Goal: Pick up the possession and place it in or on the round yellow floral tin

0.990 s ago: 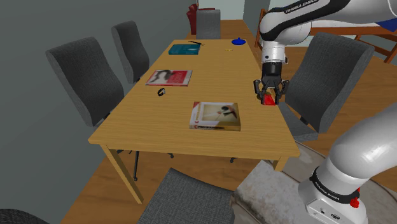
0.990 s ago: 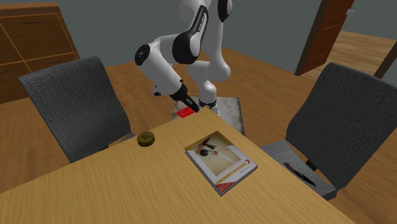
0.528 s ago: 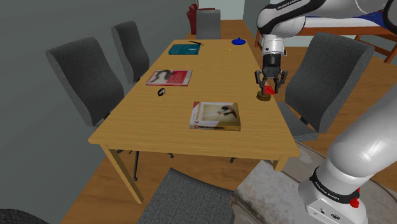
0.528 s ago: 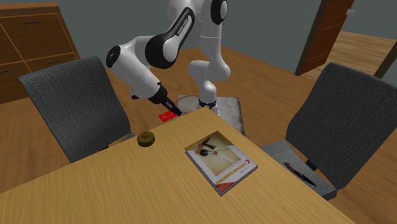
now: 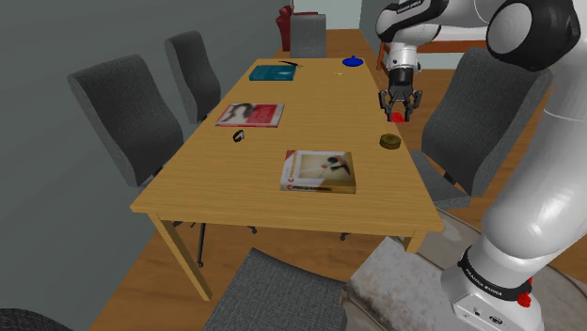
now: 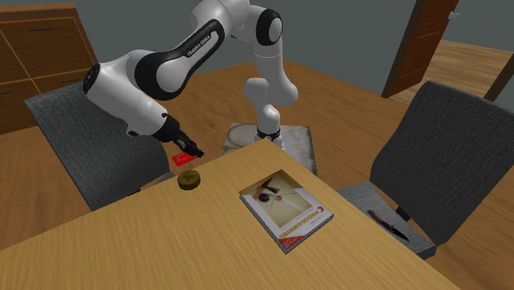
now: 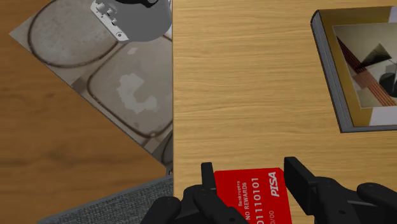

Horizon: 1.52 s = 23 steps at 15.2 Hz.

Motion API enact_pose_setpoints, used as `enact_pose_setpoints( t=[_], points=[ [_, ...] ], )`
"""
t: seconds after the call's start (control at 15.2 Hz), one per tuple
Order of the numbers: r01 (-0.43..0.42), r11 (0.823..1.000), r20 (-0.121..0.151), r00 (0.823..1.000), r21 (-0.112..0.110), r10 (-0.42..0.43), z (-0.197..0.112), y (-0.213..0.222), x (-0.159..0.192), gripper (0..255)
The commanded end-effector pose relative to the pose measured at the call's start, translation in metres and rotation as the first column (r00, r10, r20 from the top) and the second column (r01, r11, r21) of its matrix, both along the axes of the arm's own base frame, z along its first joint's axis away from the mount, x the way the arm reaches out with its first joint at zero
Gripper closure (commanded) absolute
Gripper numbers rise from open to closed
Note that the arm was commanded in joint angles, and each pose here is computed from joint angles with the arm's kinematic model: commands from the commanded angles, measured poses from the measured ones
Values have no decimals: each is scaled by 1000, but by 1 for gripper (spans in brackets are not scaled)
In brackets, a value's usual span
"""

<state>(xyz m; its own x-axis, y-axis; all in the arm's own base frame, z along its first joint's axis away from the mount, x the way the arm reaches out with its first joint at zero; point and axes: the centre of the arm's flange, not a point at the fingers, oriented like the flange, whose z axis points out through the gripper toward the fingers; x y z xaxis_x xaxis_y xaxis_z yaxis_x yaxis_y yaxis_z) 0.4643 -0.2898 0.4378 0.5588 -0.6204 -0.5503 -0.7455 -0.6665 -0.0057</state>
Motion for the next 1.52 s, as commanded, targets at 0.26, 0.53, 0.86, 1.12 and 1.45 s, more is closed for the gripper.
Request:
enact_pose_setpoints(
  t=[0.26, 0.53, 0.86, 1.12, 1.45],
  points=[
    [-1, 1000, 0, 1000, 0, 1, -23, -10, 5, 255],
    [-1, 1000, 0, 1000, 0, 1, -44, -10, 5, 255],
    [-1, 1000, 0, 1000, 0, 1, -70, -10, 5, 255],
    [-1, 1000, 0, 1000, 0, 1, -77, -10, 5, 255],
    [-1, 1000, 0, 1000, 0, 1, -77, -10, 5, 255]
  ],
)
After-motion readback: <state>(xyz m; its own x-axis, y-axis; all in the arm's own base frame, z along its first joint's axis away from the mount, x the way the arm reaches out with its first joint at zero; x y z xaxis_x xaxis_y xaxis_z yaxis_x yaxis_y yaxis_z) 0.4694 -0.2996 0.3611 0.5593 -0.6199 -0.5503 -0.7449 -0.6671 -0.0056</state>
